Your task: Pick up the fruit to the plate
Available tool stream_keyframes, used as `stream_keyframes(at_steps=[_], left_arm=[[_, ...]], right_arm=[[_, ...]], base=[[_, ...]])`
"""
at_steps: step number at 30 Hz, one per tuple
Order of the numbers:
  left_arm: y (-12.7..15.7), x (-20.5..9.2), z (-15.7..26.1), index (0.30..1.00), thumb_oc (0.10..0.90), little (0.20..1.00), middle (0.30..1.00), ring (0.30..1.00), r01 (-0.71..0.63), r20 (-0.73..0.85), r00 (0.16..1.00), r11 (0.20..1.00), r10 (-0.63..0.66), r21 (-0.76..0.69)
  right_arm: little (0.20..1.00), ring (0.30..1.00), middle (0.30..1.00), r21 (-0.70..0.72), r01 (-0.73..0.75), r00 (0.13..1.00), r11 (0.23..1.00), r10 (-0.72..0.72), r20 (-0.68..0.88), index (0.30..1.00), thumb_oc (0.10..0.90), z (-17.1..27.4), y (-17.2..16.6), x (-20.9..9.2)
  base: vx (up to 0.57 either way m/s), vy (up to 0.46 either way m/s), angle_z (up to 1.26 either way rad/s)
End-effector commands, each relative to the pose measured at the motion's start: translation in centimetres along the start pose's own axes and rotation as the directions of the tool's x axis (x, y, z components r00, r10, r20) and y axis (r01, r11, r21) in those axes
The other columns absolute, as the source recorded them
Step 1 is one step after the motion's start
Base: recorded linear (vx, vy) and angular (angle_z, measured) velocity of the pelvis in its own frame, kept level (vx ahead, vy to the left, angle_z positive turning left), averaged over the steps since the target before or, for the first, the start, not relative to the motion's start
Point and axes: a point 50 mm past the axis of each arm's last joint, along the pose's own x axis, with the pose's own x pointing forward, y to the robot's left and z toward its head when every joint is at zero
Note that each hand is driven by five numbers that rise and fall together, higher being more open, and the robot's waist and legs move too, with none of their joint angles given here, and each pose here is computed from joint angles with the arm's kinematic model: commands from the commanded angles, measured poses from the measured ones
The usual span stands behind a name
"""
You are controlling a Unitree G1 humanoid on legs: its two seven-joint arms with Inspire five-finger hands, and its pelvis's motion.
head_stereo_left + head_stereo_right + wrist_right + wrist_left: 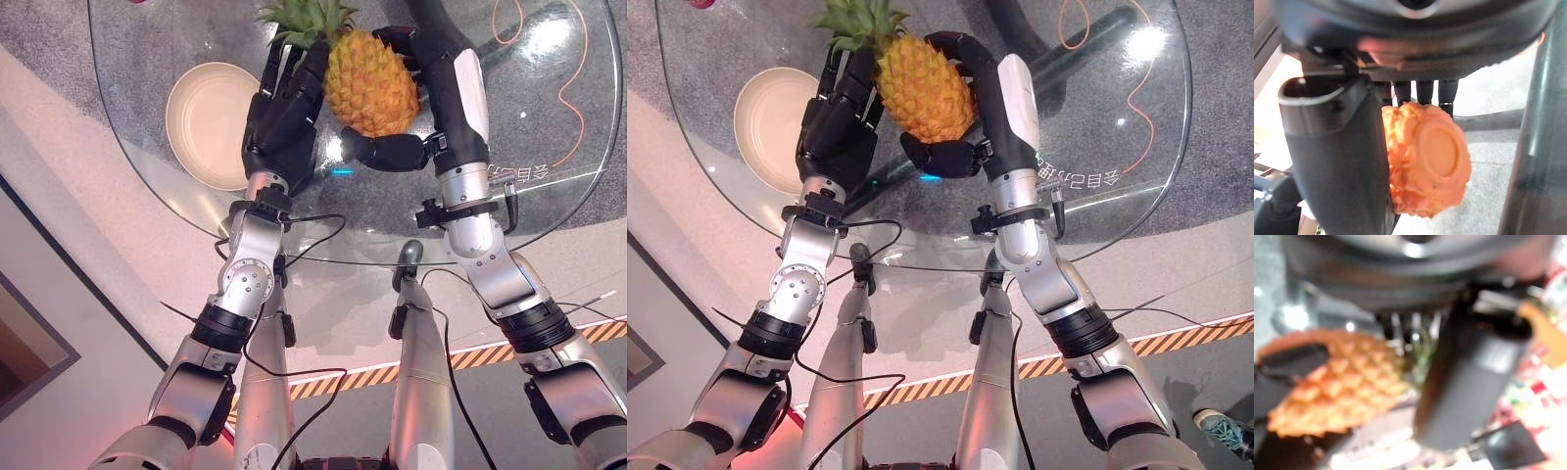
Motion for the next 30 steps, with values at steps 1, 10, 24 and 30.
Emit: stream_keyframes(at_steps=[1,10,24,30], left_arm=[[-5.4,1.4,2.2,0.9,0.8,0.9,0.9,0.9,0.272,0.123,0.955,0.962,-0.269,-0.006],[-5.4,1.4,2.3,0.9,0.8,0.9,0.9,0.9,0.264,0.138,0.957,0.963,-0.255,-0.053],[-5.4,1.5,2.4,0.9,0.8,0.9,0.9,0.9,0.273,0.131,0.955,0.961,-0.265,-0.044],[-5.4,1.3,2.7,0.9,0.8,0.9,0.9,0.9,0.311,0.161,0.94,0.95,-0.302,-0.033]], right_arm=[[0.2,0.3,0.3,0.1,0.022,0.908,0.995,-0.061,0.415,0.3,0.1,8.4,-1.7,1.9],[0.2,0.3,0.3,0.056,-0.07,0.899,0.996,0.039,0.436,0.3,0.1,8.8,-0.9,2.0],[0.2,0.3,0.3,-0.063,-0.14,0.874,0.988,0.153,0.462,0.3,0.1,8.9,-0.6,1.9],[0.2,0.3,0.3,-0.069,-0.131,0.876,0.989,0.148,0.459,0.3,0.1,8.7,-0.8,2.0]], base=[[0.0,0.0,0.0],[0.0,0.0,0.0],[0.0,0.0,0.0],[0.0,0.0,0.0]])
